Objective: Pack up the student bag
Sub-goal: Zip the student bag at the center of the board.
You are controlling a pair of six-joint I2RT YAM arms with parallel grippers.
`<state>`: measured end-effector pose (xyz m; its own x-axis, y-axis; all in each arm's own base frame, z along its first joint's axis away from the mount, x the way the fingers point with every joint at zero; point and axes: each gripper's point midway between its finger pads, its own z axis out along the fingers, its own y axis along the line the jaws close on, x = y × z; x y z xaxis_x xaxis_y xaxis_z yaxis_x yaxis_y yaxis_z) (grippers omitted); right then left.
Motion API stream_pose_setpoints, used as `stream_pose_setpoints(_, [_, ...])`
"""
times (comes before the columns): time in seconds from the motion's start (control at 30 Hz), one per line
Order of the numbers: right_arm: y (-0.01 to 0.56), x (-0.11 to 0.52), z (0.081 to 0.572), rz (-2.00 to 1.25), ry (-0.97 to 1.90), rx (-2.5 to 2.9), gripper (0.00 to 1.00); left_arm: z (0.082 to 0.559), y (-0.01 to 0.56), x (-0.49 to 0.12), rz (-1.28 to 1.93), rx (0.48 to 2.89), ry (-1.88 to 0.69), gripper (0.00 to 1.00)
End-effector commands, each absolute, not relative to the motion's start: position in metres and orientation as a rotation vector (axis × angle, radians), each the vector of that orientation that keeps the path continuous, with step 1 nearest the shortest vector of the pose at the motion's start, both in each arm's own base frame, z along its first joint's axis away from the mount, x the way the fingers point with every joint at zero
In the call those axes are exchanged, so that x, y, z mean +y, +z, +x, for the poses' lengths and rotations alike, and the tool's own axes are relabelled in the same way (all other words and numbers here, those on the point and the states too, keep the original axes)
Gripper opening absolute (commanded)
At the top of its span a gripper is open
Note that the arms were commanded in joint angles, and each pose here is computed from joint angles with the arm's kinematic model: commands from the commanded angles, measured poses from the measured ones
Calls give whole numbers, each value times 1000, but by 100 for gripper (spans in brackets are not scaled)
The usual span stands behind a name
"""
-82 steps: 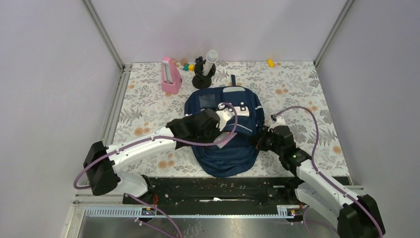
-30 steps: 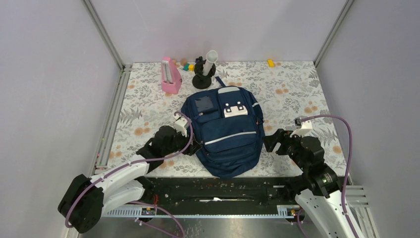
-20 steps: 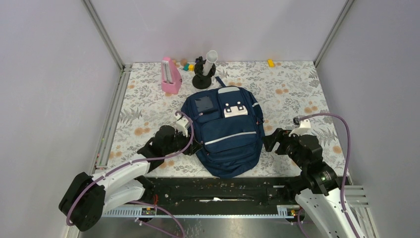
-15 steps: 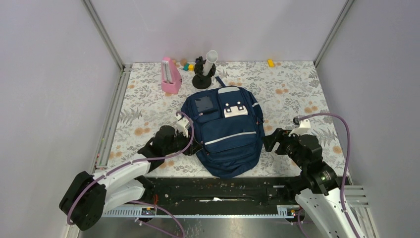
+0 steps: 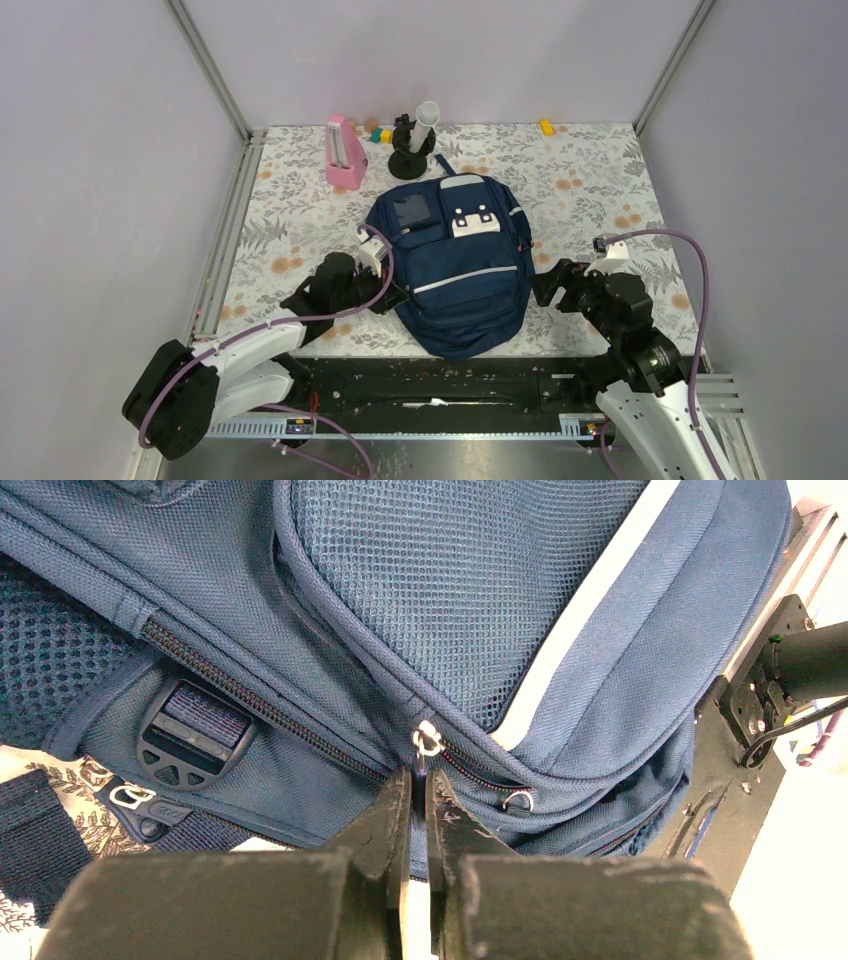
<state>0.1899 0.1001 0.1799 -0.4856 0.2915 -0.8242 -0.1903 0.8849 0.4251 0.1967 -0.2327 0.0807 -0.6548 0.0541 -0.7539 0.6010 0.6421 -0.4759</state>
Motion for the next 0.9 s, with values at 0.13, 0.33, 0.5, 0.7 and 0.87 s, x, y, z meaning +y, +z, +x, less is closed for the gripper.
stream_pose_setpoints(0.13, [182,101,190,77,580,1999,79,184,92,-235,554,2095,-979,0])
stream_pose_setpoints(0.33, [179,110,188,45,631,2013,77,173,92,-236,543,2115,-948,0])
stream_pose_setpoints(0.5, [174,125,188,38,722,2028,76,162,94,-246,552,2116,-977,0])
stream_pose_setpoints(0.7, [166,128,189,53,745,2043,73,156,87,-248,567,2136,-950,0])
stream_pose_setpoints(0.87, [165,131,188,64,772,2038,73,149,87,-254,594,2142,-973,0])
